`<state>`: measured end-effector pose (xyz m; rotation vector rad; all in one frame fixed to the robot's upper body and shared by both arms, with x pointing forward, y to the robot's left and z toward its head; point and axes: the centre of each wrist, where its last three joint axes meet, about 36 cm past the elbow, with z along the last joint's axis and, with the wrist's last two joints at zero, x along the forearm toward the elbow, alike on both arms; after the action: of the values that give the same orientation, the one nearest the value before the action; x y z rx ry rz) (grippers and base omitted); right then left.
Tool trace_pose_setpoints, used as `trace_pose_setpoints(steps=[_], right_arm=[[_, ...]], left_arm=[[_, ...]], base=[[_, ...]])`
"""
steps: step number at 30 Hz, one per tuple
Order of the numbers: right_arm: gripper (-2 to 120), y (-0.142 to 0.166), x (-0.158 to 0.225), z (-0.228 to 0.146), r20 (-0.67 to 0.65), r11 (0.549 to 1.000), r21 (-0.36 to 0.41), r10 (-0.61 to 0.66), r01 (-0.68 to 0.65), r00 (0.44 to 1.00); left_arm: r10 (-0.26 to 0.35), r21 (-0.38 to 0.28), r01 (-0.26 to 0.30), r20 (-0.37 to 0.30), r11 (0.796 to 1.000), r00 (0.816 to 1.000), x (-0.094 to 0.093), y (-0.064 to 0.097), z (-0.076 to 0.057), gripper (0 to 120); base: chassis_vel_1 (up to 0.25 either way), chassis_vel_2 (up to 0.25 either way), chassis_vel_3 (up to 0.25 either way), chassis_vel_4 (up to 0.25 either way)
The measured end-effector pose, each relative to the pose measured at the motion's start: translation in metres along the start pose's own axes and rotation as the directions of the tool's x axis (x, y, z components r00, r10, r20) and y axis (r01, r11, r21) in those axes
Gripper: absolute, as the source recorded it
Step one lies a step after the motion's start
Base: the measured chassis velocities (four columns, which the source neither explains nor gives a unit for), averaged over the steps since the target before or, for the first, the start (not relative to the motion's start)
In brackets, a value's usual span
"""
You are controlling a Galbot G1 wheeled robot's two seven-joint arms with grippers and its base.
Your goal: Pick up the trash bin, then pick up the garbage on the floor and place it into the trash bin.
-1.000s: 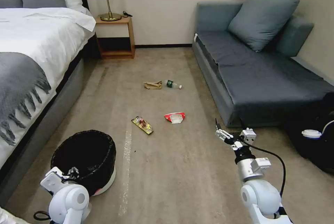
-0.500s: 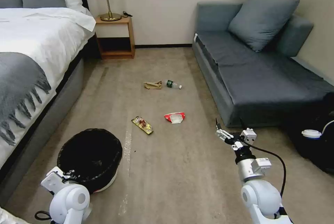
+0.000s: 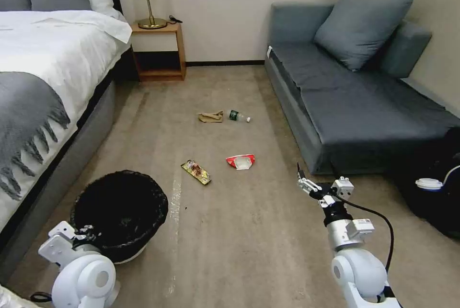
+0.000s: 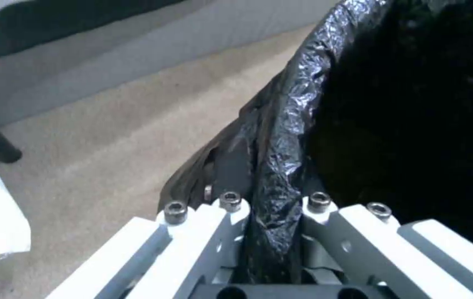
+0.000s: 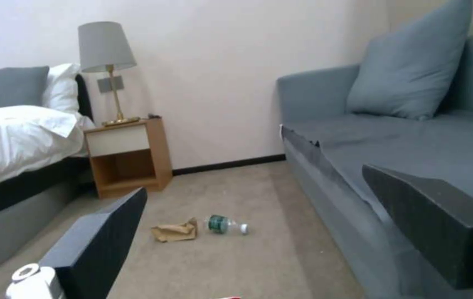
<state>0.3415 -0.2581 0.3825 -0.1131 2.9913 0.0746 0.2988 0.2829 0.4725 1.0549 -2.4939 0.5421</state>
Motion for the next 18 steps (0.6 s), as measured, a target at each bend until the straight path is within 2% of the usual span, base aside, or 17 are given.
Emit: trace_pose_setpoints(steps=[7, 9, 18], right_arm=[[100, 0.005, 0.004, 0.004, 0.012, 1.0, -0.001, -0.016, 0.016, 1.0], [100, 0.008, 0.005, 0.006, 0.008, 0.999, 0.025, -0.037, 0.037, 0.999], [100, 0.012, 0.008, 0.013, 0.024, 0.994, 0.074, -0.078, 0.076, 0.997]], left_arm=[[0.012, 0.004, -0.012, 0.012, 1.0, 1.0, 0.016, 0.0, -0.008, 0], [0.015, 0.004, -0.015, 0.014, 1.0, 1.0, 0.021, 0.0, -0.009, 0], [0.024, -0.004, -0.024, 0.001, 1.0, 1.0, 0.025, -0.002, -0.007, 0]], base=[[0.0, 0.0, 0.0, 0.0], [0.0, 0.0, 0.0, 0.0], [0.0, 0.0, 0.0, 0.0]])
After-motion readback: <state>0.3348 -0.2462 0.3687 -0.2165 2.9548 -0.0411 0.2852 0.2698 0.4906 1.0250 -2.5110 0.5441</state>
